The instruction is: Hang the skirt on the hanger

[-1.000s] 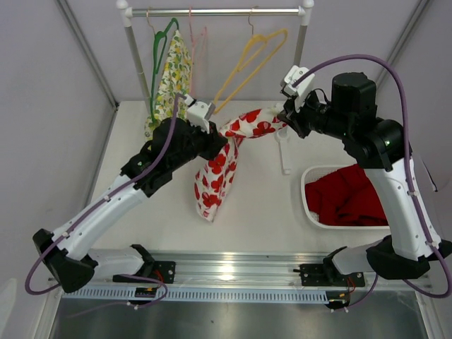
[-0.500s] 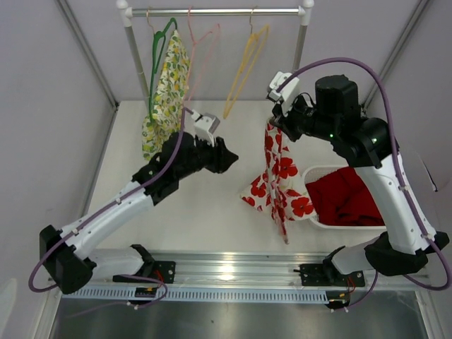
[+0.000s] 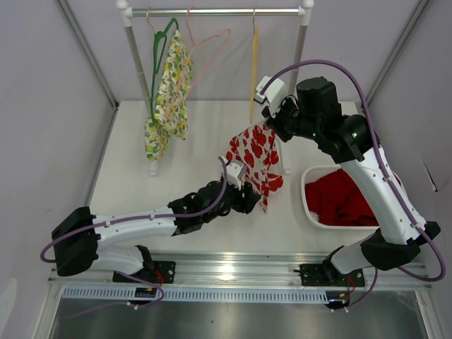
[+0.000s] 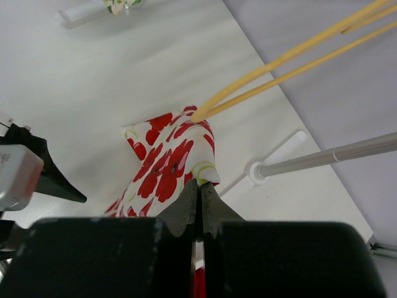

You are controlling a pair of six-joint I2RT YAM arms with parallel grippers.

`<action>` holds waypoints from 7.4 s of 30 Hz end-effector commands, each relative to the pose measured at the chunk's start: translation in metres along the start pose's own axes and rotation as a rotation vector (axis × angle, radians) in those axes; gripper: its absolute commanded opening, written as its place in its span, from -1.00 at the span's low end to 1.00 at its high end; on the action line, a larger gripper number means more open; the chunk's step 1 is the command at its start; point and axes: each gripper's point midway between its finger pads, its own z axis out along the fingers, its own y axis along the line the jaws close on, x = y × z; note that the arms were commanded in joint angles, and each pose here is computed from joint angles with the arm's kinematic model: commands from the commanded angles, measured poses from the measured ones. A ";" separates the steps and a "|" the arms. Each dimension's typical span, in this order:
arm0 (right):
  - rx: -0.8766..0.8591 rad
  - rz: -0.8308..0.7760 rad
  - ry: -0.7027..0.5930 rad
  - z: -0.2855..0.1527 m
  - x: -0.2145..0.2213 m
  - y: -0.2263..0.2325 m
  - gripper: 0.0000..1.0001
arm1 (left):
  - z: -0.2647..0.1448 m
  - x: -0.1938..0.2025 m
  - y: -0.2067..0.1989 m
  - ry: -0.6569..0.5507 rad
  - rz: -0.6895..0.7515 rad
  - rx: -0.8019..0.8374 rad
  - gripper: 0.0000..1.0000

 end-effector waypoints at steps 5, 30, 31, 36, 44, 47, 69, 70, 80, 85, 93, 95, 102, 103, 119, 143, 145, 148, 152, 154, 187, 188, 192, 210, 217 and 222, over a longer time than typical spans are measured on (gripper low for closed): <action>0.060 -0.017 -0.082 -0.017 -0.022 -0.011 -1.00 | 0.022 -0.019 0.014 -0.106 -0.001 -0.116 0.25; 0.068 -0.008 -0.075 -0.013 -0.028 -0.010 -1.00 | 0.096 0.033 -0.058 -0.203 -0.116 -0.605 0.62; 0.069 -0.008 -0.077 -0.012 -0.028 -0.010 -1.00 | 0.099 0.026 -0.061 -0.204 -0.143 -0.622 0.61; 0.058 -0.003 -0.083 -0.013 -0.029 -0.008 -1.00 | 0.111 0.048 -0.046 -0.133 -0.184 -0.684 0.49; 0.049 0.001 -0.085 -0.010 -0.031 -0.006 -1.00 | 0.113 0.073 -0.019 -0.068 -0.211 -0.732 0.46; 0.045 0.002 -0.086 -0.009 -0.032 -0.005 -1.00 | 0.117 0.079 -0.016 -0.064 -0.228 -0.708 0.44; 0.156 -0.030 -0.045 -0.004 -0.024 -0.032 -1.00 | 0.030 0.077 0.021 -0.035 -0.286 -0.677 -1.00; 0.169 -0.029 -0.030 -0.003 -0.022 -0.036 -1.00 | 0.022 0.071 0.021 -0.048 -0.304 -0.670 -1.00; 0.267 0.036 0.044 0.000 0.001 -0.088 -1.00 | -0.133 -0.052 0.082 -0.262 -0.364 -0.718 -1.00; 0.279 0.093 0.072 0.007 0.017 -0.103 -1.00 | -0.172 -0.137 0.121 -0.414 -0.323 -0.739 -1.00; 0.249 0.168 0.085 0.023 0.028 -0.110 -1.00 | -0.160 -0.250 0.146 -0.521 -0.248 -0.662 -1.00; 0.261 0.177 0.077 0.024 0.027 -0.115 -1.00 | -0.154 -0.285 0.142 -0.560 -0.246 -0.603 -1.00; 0.288 0.255 0.078 0.037 0.033 -0.143 -1.00 | -0.108 -0.344 0.161 -0.510 -0.188 -0.512 -1.00; 0.290 0.267 0.081 0.037 0.034 -0.143 -1.00 | -0.103 -0.344 0.170 -0.494 -0.179 -0.522 -1.00; 0.095 0.379 0.385 0.019 0.207 0.002 -1.00 | -0.100 -0.052 0.166 0.053 -0.426 -0.421 -1.00; -0.094 0.346 0.622 0.002 0.272 0.063 0.40 | -0.117 0.029 0.115 0.316 -0.387 -0.228 0.15; -0.080 0.349 0.588 0.000 0.260 0.051 0.40 | -0.126 0.013 0.103 0.303 -0.355 -0.181 0.25; -0.090 0.354 0.537 -0.002 0.242 0.044 0.40 | -0.135 -0.019 0.085 0.235 -0.318 -0.105 0.30; -0.079 0.327 0.458 -0.008 0.215 0.030 0.38 | -0.147 -0.082 0.072 0.060 -0.273 -0.093 0.30; -0.060 0.318 0.423 -0.010 0.206 0.024 0.35 | -0.159 -0.136 0.066 -0.107 -0.239 -0.098 0.29; 0.118 0.476 0.215 -0.044 0.168 -0.046 0.23 | 0.042 -0.400 0.074 -0.679 0.052 -0.648 0.53; 0.117 0.479 0.216 -0.044 0.169 -0.046 0.23 | 0.046 -0.399 0.076 -0.668 0.039 -0.622 0.52; 0.117 0.481 0.218 -0.045 0.172 -0.045 0.23 | 0.059 -0.395 0.083 -0.605 0.055 -0.547 0.49; 0.125 0.484 0.220 -0.043 0.178 -0.050 0.13 | 0.084 -0.392 0.089 -0.552 0.049 -0.400 -0.76; 0.124 0.485 0.216 -0.042 0.178 -0.052 0.11 | 0.068 -0.409 0.082 -0.593 0.082 -0.394 -1.00; 0.126 0.483 0.218 -0.042 0.179 -0.053 0.10 | 0.054 -0.420 0.074 -0.628 0.083 -0.375 -1.00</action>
